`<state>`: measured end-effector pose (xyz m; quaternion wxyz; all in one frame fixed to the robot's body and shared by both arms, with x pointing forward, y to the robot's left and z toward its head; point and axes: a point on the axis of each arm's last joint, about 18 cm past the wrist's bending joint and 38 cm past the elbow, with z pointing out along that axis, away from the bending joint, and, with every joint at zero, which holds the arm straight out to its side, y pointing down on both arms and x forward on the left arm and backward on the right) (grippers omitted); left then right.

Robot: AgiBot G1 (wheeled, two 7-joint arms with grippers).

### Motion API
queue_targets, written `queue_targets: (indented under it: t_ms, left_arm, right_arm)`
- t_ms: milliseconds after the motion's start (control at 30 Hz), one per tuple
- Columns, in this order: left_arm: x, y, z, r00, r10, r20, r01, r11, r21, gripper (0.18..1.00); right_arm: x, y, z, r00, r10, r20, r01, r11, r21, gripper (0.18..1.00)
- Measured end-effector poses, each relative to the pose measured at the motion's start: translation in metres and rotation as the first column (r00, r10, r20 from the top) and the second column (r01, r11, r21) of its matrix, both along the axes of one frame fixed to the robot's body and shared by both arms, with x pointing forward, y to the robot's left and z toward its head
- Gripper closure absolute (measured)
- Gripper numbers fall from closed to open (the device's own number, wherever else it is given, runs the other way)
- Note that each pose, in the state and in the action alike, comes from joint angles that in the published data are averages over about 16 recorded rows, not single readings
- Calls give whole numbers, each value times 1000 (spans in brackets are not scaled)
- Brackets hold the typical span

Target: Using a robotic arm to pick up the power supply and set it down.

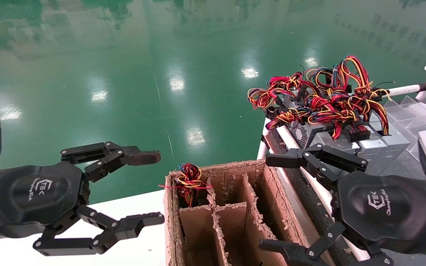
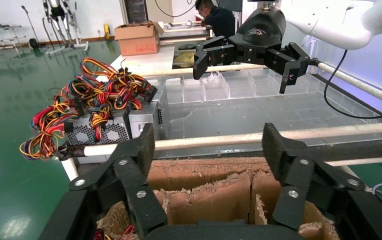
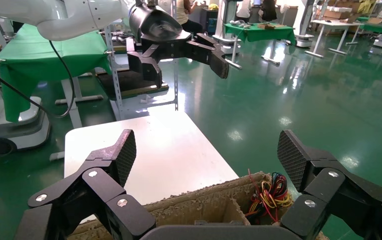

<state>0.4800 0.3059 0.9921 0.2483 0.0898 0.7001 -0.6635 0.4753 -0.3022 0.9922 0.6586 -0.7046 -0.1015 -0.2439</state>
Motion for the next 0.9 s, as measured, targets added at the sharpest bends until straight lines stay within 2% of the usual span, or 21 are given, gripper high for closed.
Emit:
queue_targets:
  t_ms: [267, 533, 900]
  left_arm:
    - [0, 0, 0, 1000, 0, 0, 0, 1000, 0, 489]
    - [0, 0, 0, 1000, 0, 0, 0, 1000, 0, 685]
    - [0, 0, 0, 1000, 0, 0, 0, 1000, 0, 887]
  right_arm:
    - [0, 0, 0, 1000, 0, 0, 0, 1000, 0, 178]
    - [0, 0, 0, 1000, 0, 0, 0, 1000, 0, 178]
    - [0, 0, 0, 1000, 0, 0, 0, 1000, 0, 178]
